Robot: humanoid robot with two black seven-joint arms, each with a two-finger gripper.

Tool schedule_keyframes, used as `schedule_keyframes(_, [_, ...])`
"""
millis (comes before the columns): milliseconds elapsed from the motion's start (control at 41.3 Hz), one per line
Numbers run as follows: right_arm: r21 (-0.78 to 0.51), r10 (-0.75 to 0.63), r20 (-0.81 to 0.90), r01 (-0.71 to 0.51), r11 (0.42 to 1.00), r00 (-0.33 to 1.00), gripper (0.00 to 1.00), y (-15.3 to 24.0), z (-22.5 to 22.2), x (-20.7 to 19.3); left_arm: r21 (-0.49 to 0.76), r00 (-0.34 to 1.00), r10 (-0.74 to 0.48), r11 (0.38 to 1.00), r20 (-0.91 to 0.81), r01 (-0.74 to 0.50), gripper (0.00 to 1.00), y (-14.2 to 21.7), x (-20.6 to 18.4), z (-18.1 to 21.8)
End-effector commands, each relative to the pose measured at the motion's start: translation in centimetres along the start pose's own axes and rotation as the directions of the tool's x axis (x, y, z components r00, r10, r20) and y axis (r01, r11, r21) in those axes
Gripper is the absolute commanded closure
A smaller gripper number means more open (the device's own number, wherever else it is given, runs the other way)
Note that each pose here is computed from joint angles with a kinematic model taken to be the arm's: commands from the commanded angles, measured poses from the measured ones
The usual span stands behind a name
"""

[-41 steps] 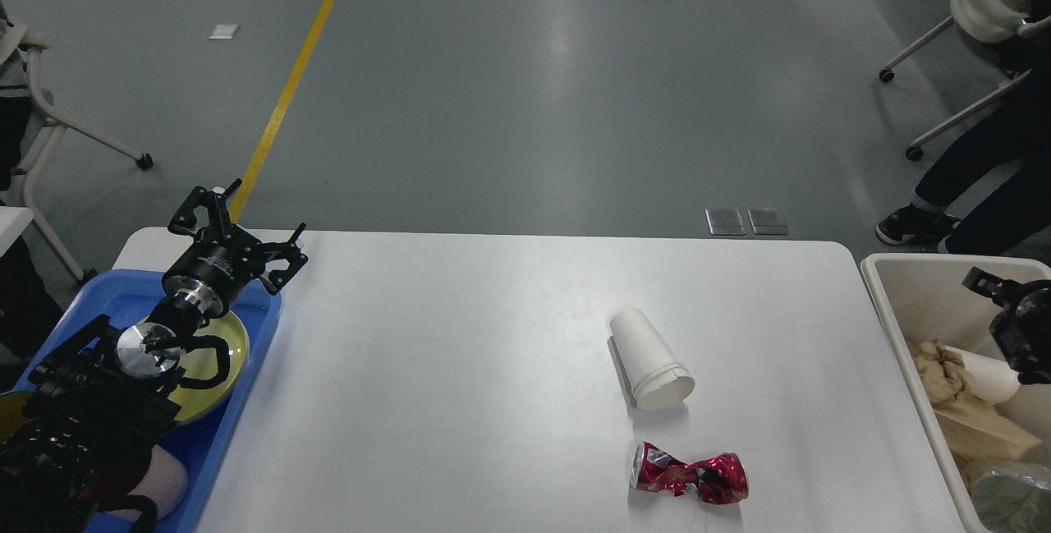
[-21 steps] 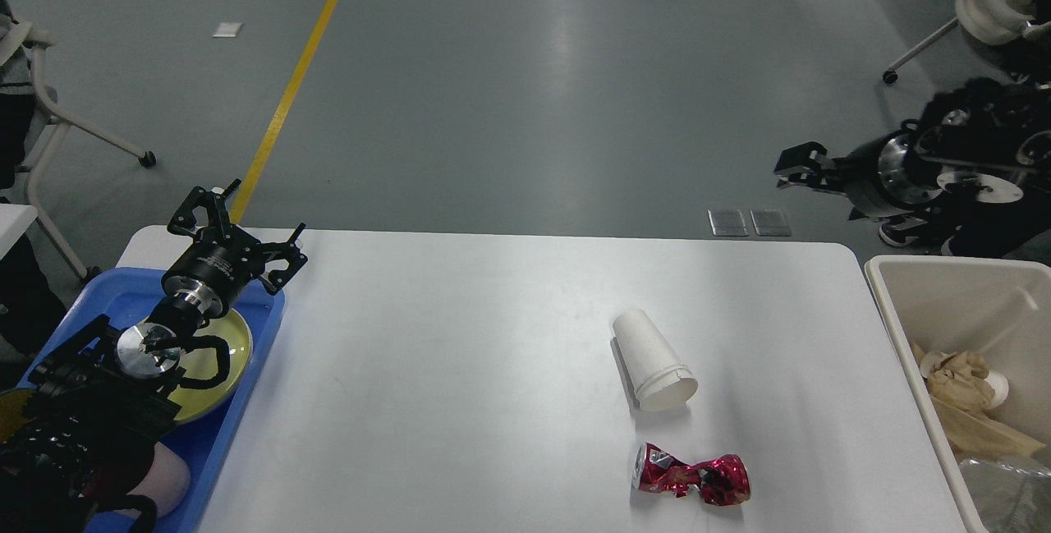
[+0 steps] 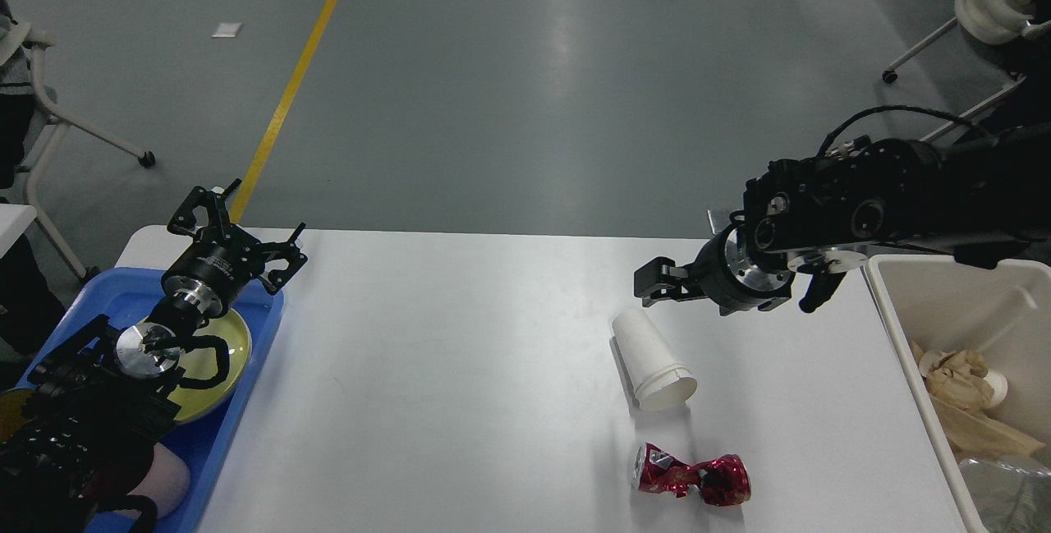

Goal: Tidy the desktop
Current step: 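Move the right gripper over the lying white paper cup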

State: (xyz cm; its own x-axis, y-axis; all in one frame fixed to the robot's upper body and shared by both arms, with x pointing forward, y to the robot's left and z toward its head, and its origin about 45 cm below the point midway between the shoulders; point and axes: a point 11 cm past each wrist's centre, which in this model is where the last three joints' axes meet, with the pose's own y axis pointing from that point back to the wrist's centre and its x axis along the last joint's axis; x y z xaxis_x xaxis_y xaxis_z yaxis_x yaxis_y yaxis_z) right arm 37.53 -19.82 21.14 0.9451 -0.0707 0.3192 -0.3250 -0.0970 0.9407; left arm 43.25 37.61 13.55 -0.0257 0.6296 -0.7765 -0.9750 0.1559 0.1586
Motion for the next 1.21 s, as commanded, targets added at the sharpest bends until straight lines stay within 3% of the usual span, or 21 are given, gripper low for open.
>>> schedule_keyframes(0, [-0.007, 0.023, -0.015, -0.024, 1.000, 1.000, 0.00, -3.6, -0.8, -0.7, 0.000, 1.000, 0.000, 1.000, 0.000, 0.000, 0.00, 0.0, 0.0, 0.0])
schedule_keyframes(436, [0.008, 0.027, -0.041, -0.027, 1.000, 0.999, 0.00, -11.0, -3.4, -4.8, 0.000, 1.000, 0.000, 1.000, 0.000, 0.000, 0.00, 0.0, 0.0, 0.0])
schedule_keyframes(606, [-0.012, 0.056, -0.004, -0.056, 0.998, 0.998, 0.00, -13.1, -2.1, -5.2, 0.000, 1.000, 0.000, 1.000, 0.000, 0.000, 0.00, 0.0, 0.0, 0.0])
schedule_keyframes(654, [-0.014, 0.055, 0.000, -0.055, 0.998, 0.998, 0.09, -13.3, -1.9, -5.5, 0.000, 1.000, 0.000, 1.000, 0.000, 0.000, 0.00, 0.0, 0.0, 0.0])
schedule_keyframes(727, [-0.014, 0.057, 0.000, -0.057, 0.998, 0.998, 0.32, -13.4, -1.9, -5.6, 0.000, 1.000, 0.000, 1.000, 0.000, 0.000, 0.00, 0.0, 0.0, 0.0])
schedule_keyframes(776, [-0.015, 0.058, -0.007, -0.058, 0.998, 0.998, 0.38, -13.4, -1.9, -5.6, 0.000, 1.000, 0.000, 1.000, 0.000, 0.000, 0.00, 0.0, 0.0, 0.0])
schedule_keyframes(873, [-0.027, 0.068, -0.028, -0.069, 0.997, 0.997, 0.40, -13.3, -1.6, -5.2, 0.000, 1.000, 0.000, 1.000, 0.000, 0.000, 0.00, 0.0, 0.0, 0.0])
schedule_keyframes(921, [-0.034, 0.071, -0.039, -0.072, 0.997, 0.997, 0.48, -13.2, -1.4, -5.0, 0.000, 1.000, 0.000, 1.000, 0.000, 0.000, 0.00, 0.0, 0.0, 0.0])
schedule_keyframes(945, [-0.034, 0.069, -0.036, -0.070, 0.997, 0.997, 0.46, -13.2, -1.3, -4.9, 0.000, 1.000, 0.000, 1.000, 0.000, 0.000, 0.00, 0.0, 0.0, 0.0])
schedule_keyframes(969, [-0.037, 0.074, -0.039, -0.076, 0.996, 0.996, 0.36, -13.3, -1.2, -5.0, 0.000, 1.000, 0.000, 1.000, 0.000, 0.000, 0.00, 0.0, 0.0, 0.0])
schedule_keyframes(994, [-0.035, 0.069, -0.039, -0.070, 0.997, 0.997, 0.33, -13.3, -1.3, -5.2, 0.000, 1.000, 0.000, 1.000, 0.000, 0.000, 0.00, 0.0, 0.0, 0.0])
schedule_keyframes(1163, [-0.032, 0.071, -0.044, -0.072, 0.997, 0.997, 0.37, -13.3, -1.6, -5.2, 0.000, 1.000, 0.000, 1.000, 0.000, 0.000, 0.00, 0.0, 0.0, 0.0])
schedule_keyframes(1188, [-0.031, 0.073, -0.042, -0.075, 0.997, 0.996, 0.41, -13.2, -1.6, -5.0, 0.000, 1.000, 0.000, 1.000, 0.000, 0.000, 0.00, 0.0, 0.0, 0.0])
